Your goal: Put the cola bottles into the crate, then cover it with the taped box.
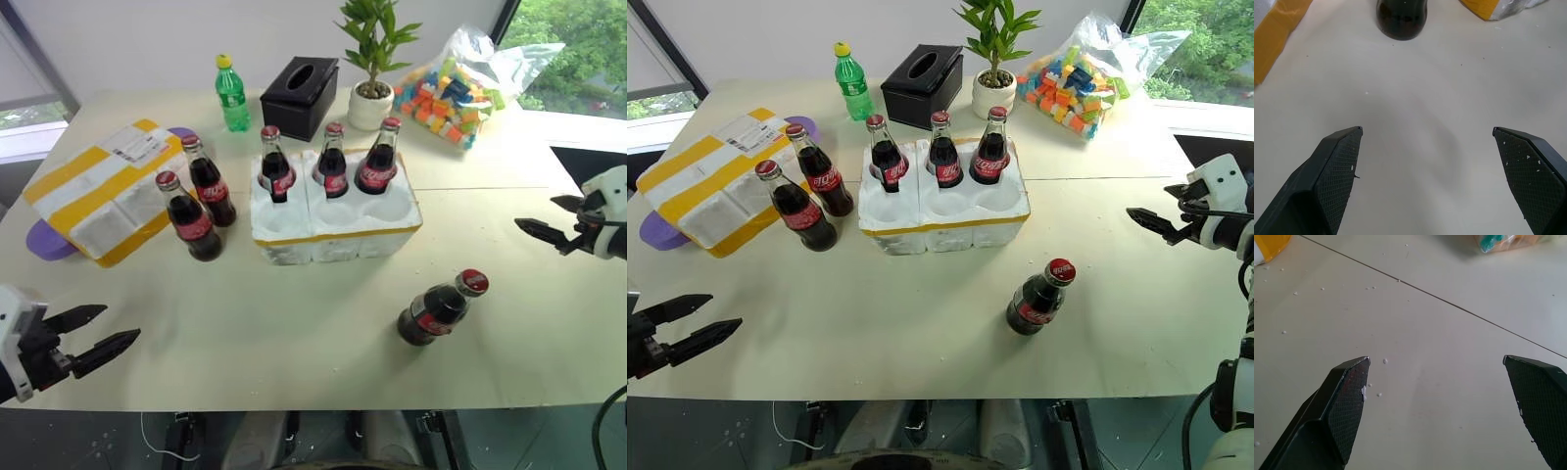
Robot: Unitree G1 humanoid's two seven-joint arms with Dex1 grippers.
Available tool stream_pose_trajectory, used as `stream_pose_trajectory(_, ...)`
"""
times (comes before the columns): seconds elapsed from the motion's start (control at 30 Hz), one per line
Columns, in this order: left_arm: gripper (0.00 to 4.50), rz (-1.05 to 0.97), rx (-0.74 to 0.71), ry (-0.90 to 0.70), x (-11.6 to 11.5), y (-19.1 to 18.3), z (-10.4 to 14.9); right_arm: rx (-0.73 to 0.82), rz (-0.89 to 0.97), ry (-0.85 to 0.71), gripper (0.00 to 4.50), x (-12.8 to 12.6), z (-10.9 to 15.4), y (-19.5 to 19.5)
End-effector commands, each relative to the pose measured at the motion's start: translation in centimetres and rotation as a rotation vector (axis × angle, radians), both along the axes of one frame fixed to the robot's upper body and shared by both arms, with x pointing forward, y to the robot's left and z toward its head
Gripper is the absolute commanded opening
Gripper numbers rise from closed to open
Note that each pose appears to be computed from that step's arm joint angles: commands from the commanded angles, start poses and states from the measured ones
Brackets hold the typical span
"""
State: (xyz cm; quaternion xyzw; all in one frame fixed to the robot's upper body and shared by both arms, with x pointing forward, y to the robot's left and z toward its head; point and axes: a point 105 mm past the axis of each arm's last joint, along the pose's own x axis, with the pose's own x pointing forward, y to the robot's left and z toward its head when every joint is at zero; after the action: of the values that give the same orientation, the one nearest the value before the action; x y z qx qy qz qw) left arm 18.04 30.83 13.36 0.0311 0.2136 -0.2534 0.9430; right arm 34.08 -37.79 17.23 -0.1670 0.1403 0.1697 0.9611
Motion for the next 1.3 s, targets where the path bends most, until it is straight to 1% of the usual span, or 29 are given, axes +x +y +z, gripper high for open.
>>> stream_pose_trajectory(0.03,4.47,-0.007,0.049,-0.021,0.1,0.1,0.1,0.005,-0.010,-0.086,4.50,0.2,2.3,-0.4)
stream_pose_trajectory(0.17,4.47,0.042,0.046,-0.067,1.0,0.7,0.7,0.010,-0.016,-0.092,4.50,0.2,2.5,-0.5)
stream_pose_trajectory(0.33,4.47,0.051,0.042,-0.087,1.4,0.9,1.1,0.020,-0.020,-0.087,4.50,0.0,2.4,-0.6)
stream_pose_trajectory(0.43,4.47,0.041,0.015,-0.101,1.8,0.8,1.5,0.065,-0.006,-0.062,4.50,-0.2,2.2,-0.5)
stream_pose_trajectory(0.5,4.47,0.019,-0.004,-0.144,2.7,0.0,2.6,0.099,0.030,-0.086,4.50,-0.2,3.8,0.1)
stream_pose_trajectory(0.57,4.47,-0.013,-0.043,-0.167,3.1,-0.9,3.5,0.119,0.071,-0.095,4.50,-0.3,5.2,0.8)
stream_pose_trajectory(0.67,4.47,-0.069,-0.071,-0.181,3.7,-2.1,4.3,0.162,0.179,-0.086,4.50,-1.0,7.4,2.4)
stream_pose_trajectory(0.77,4.47,-0.100,-0.065,-0.197,4.9,-3.0,4.7,0.166,0.320,-0.063,4.50,-2.0,8.9,4.6)
stream_pose_trajectory(0.93,4.47,-0.144,-0.073,-0.205,7.1,-4.2,4.2,0.139,0.511,-0.041,4.50,-3.4,11.2,8.2)
stream_pose_trajectory(1.03,4.47,-0.133,-0.076,-0.224,8.6,-4.3,3.9,0.150,0.608,-0.041,4.50,-4.2,12.5,10.3)
stream_pose_trajectory(1.1,4.47,-0.100,-0.062,-0.271,10.1,-4.4,3.9,0.166,0.684,-0.044,4.50,-4.9,13.4,12.2)
stream_pose_trajectory(1.17,4.47,-0.065,-0.082,-0.295,11.2,-4.8,3.9,0.176,0.752,-0.038,4.50,-5.8,13.8,13.7)
stream_pose_trajectory(1.3,4.47,-0.082,-0.112,-0.292,11.5,-6.1,3.4,0.157,0.831,-0.015,4.50,-7.1,13.6,15.7)
